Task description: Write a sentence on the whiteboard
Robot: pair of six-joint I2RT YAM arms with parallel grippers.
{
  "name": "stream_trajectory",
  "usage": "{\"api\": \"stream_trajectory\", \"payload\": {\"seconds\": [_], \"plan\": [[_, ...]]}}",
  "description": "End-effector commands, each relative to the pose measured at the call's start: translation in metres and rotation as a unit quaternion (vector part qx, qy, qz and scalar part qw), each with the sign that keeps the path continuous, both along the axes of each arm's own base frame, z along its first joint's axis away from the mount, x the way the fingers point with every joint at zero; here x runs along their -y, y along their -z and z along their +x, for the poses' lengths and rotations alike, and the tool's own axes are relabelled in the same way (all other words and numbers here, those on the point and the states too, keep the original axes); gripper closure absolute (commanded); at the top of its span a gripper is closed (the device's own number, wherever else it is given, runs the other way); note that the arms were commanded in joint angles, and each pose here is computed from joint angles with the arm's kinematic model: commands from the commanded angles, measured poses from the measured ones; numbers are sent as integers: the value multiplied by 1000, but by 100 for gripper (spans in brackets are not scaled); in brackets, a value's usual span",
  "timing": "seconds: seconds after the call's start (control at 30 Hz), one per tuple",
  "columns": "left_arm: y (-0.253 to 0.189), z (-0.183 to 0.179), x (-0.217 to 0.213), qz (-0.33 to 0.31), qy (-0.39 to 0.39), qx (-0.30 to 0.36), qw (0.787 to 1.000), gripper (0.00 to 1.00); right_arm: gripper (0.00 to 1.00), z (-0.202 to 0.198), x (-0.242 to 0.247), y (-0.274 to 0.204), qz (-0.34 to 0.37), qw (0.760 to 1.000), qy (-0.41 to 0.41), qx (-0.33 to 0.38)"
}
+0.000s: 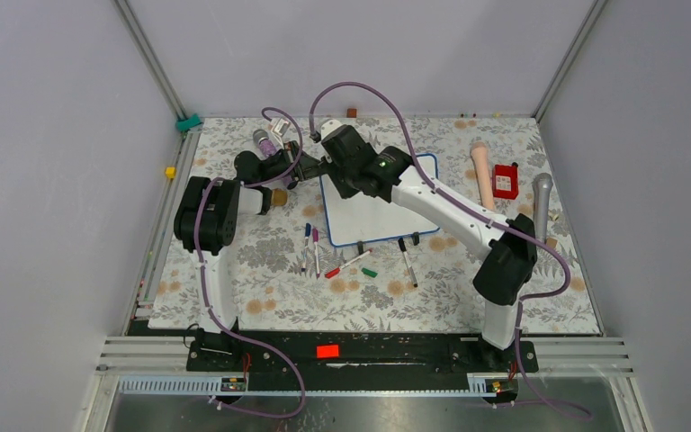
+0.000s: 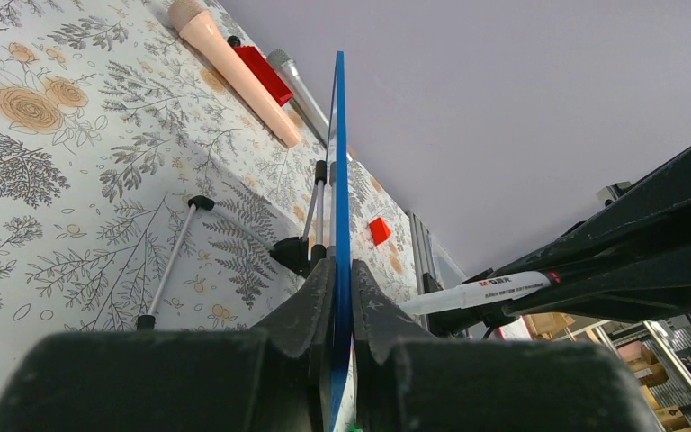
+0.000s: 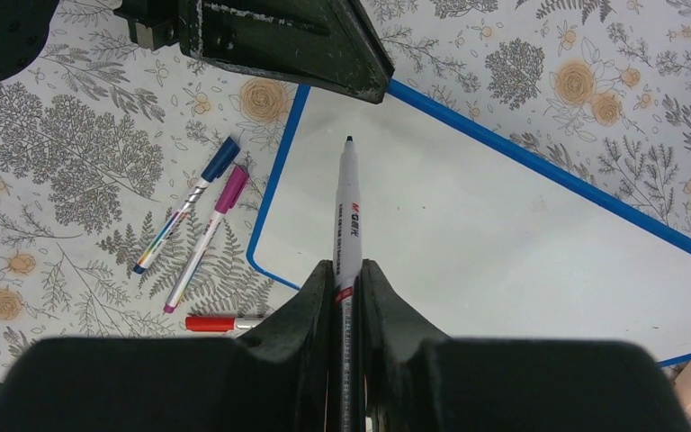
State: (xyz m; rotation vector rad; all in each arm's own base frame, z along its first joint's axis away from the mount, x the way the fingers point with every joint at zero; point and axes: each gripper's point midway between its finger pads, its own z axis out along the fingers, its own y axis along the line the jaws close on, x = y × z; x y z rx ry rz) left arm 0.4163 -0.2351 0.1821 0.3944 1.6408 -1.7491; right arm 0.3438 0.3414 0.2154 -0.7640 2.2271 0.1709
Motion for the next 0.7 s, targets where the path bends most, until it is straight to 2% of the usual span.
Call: {"api": "stream_trajectory", "payload": {"seconds": [0.0,0.67], "plan": [[-3,-18,2,13,34,32,999,100,100,11,-9,-21,11,999,2,38],[-2,-19,2,14,35,33,999,100,100,15,-12,-16,4,999,3,40]]}}
